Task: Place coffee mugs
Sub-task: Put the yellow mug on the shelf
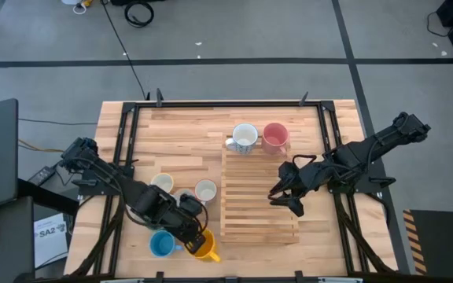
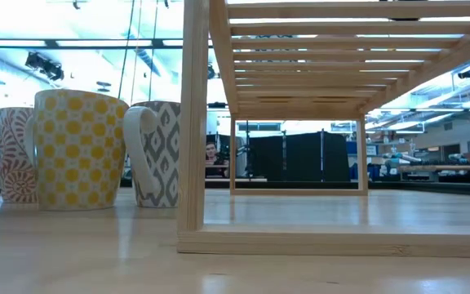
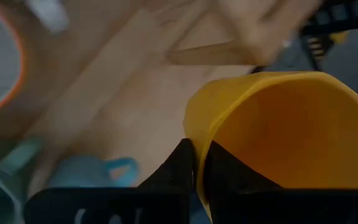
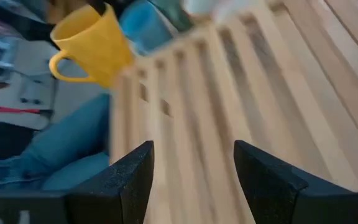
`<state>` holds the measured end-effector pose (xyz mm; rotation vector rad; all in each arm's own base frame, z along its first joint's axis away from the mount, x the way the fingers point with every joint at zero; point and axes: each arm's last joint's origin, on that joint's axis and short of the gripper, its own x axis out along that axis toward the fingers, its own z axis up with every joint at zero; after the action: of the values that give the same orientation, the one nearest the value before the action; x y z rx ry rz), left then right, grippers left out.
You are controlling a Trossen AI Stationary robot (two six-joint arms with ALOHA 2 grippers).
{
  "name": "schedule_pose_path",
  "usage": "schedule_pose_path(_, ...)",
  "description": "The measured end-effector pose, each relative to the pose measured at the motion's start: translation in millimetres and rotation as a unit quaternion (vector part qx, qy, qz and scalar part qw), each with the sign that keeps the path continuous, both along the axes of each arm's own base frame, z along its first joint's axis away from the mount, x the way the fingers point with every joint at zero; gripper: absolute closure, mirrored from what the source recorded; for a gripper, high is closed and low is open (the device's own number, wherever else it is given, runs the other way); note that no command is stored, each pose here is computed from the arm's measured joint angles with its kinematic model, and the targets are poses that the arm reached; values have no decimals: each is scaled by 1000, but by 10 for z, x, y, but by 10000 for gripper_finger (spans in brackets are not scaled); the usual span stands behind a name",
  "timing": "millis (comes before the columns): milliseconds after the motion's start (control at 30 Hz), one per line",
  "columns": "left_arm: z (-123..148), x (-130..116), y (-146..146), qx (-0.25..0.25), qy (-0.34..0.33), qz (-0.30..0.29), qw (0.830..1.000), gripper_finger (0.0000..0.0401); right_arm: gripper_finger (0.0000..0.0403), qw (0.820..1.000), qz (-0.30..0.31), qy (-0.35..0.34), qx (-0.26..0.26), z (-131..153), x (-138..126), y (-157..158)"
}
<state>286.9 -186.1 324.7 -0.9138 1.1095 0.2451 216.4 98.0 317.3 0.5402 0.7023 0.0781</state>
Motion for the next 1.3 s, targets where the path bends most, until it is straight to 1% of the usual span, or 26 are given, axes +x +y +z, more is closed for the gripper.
schedule_pose_path(100,236,15,57,-9,-14,9,1000,373,176,998,27,-56,-7,80,42,54)
schedule_pose_path(200,461,37,144,-20,-34,21,999,372,176,991,57,-115,-25,150,88,133)
schedule_pose_path(300,633,46,264,-22,-42,37,998,372,176,979,89,-175,-49,203,143,242)
schedule_pose_path(400,752,69,398,-21,-50,58,997,372,176,967,102,-219,-84,203,208,364)
schedule_pose_path(467,792,89,487,-18,-51,74,996,372,176,959,94,-243,-113,190,254,439)
schedule_pose_path(533,794,116,571,-14,-49,88,995,372,176,952,74,-259,-142,161,309,505)
schedule_pose_path(667,788,168,716,-8,-46,108,993,372,176,939,31,-273,-206,80,412,595)
schedule_pose_path(733,783,189,792,-3,-43,116,992,372,176,931,23,-278,-234,44,449,633)
schedule_pose_path(800,780,208,859,-1,-41,125,991,372,176,926,25,-282,-251,11,482,669)
schedule_pose_path(933,763,217,965,7,-29,140,990,372,176,920,22,-291,-261,-30,532,719)
schedule_pose_path(1133,764,233,1017,8,-30,147,989,372,176,913,-51,-285,-287,-39,554,713)
schedule_pose_path(1300,766,236,1016,8,-32,148,988,372,176,910,-74,-293,-285,-8,562,694)
